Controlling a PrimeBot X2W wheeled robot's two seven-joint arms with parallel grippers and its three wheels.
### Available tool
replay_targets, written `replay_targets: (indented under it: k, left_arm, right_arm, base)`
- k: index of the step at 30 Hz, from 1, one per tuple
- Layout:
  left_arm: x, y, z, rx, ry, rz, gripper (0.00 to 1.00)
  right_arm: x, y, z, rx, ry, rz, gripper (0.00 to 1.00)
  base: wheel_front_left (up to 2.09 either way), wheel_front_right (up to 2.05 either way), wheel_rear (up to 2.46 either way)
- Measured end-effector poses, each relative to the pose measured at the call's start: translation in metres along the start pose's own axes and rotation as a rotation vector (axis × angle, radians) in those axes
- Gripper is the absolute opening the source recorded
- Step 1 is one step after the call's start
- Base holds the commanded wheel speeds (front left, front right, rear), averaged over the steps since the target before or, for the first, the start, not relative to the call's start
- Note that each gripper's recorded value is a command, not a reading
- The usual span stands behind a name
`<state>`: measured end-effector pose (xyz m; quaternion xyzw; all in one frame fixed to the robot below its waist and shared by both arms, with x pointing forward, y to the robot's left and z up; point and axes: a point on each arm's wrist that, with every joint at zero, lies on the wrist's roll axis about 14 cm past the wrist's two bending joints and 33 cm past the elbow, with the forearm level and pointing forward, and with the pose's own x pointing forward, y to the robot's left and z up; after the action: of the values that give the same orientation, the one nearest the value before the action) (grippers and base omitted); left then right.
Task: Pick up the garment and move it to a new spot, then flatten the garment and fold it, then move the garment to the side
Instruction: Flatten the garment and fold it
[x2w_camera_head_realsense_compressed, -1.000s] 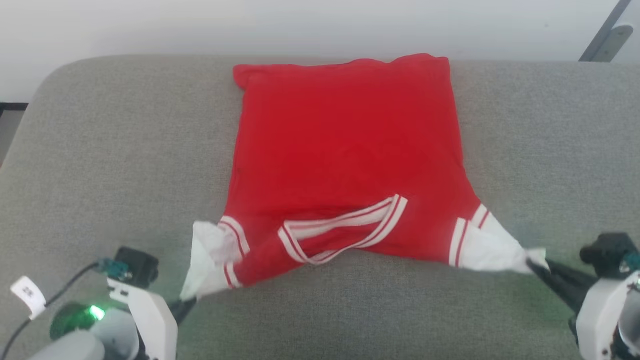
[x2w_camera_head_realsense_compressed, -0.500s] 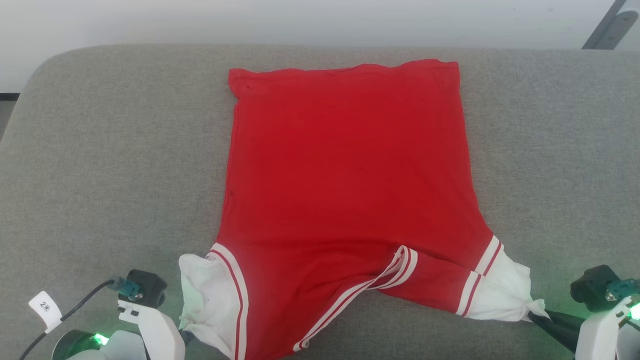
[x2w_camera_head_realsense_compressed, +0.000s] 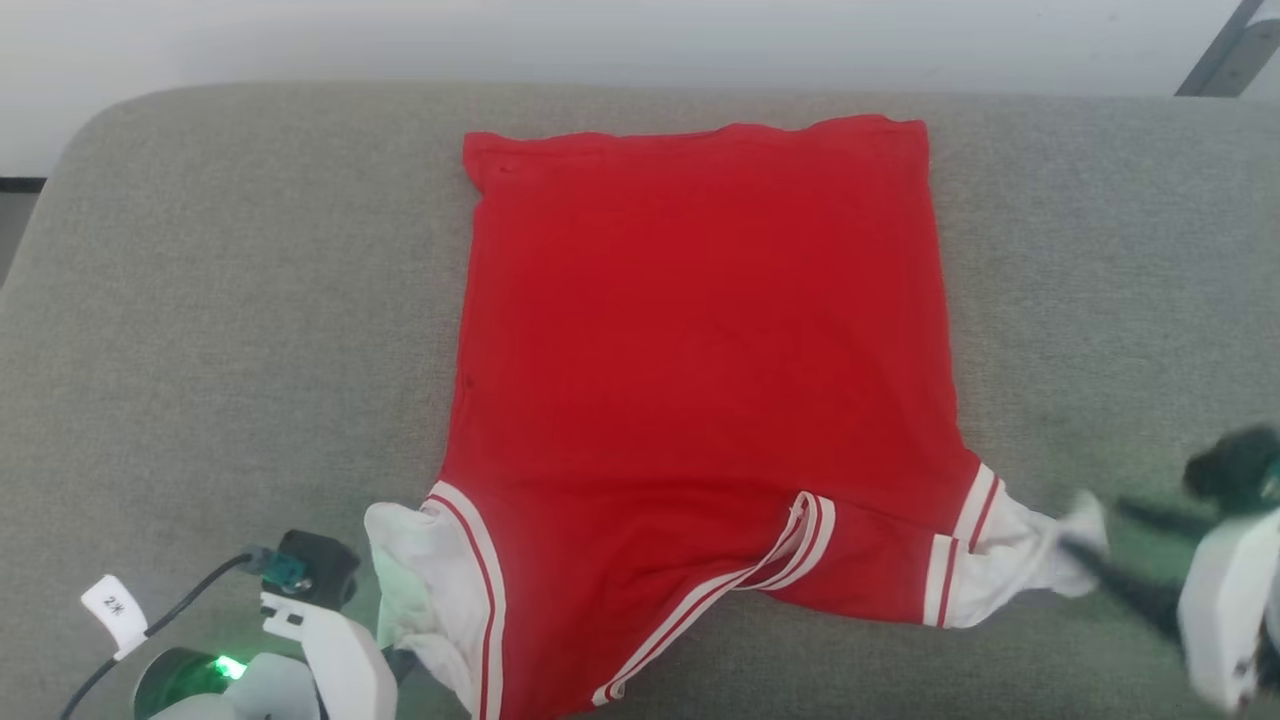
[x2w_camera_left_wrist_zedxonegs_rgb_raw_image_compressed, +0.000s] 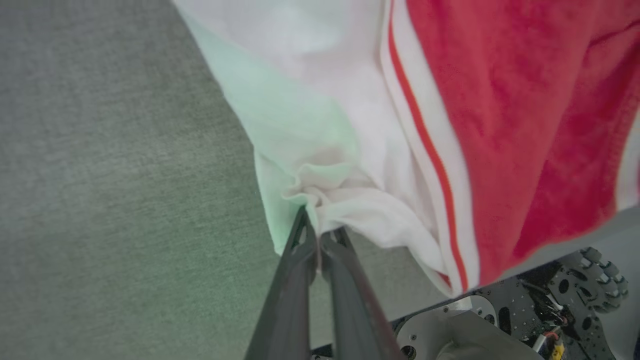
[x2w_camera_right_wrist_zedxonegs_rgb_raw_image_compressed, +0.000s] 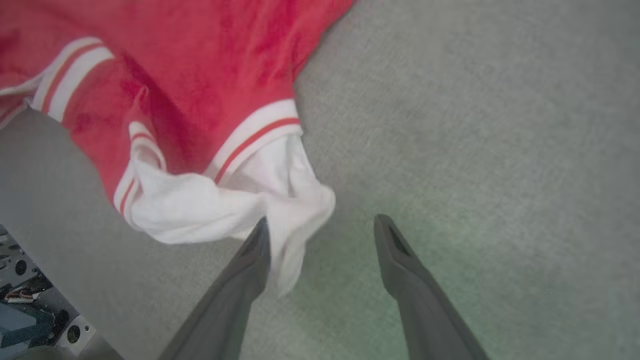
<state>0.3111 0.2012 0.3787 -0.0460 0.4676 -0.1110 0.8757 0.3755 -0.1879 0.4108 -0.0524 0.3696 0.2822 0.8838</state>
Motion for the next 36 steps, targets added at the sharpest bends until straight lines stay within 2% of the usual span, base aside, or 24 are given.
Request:
replay_targets:
  k: [6,11,18,24,27,32,36]
  left_arm:
    - [0.004,-0.009,0.008,0.009,-0.017,-0.027,0.0]
    - [0.012,-0.016,0.017,0.024,-0.034,-0.049,0.0]
    - [0.025,-0.02,0.024,0.022,-0.04,-0.074,0.0]
    - [0.04,-0.019,0.034,0.026,-0.053,-0.09,0.0]
    - [0.046,-0.018,0.033,0.01,-0.052,-0.096,0.0]
    - [0.054,-0.014,0.03,-0.011,-0.047,-0.101,0.0]
    - [0.059,-0.01,0.026,-0.029,-0.044,-0.103,0.0]
  right_arm:
    - [0.004,-0.028,0.077,-0.031,-0.154,-0.071,1.0]
    - [0.024,-0.051,0.144,-0.051,-0.308,-0.159,1.0]
    - [0.083,-0.067,0.195,-0.004,-0.326,-0.198,1.0]
    - [0.145,-0.088,0.216,0.071,-0.219,-0.239,1.0]
    - [0.171,-0.092,0.214,0.108,-0.151,-0.243,1.0]
    - [0.214,-0.087,0.176,0.198,0.077,-0.217,1.0]
    - [0.231,-0.088,0.167,0.237,0.179,-0.211,1.0]
  base:
    - [0.0,0.0,0.0]
    - [0.0,0.0,0.0]
    - [0.0,0.0,0.0]
    - [0.0,0.0,0.0]
    - [0.0,0.0,0.0]
    - [0.0,0.0,0.0]
    - [0.0,0.0,0.0]
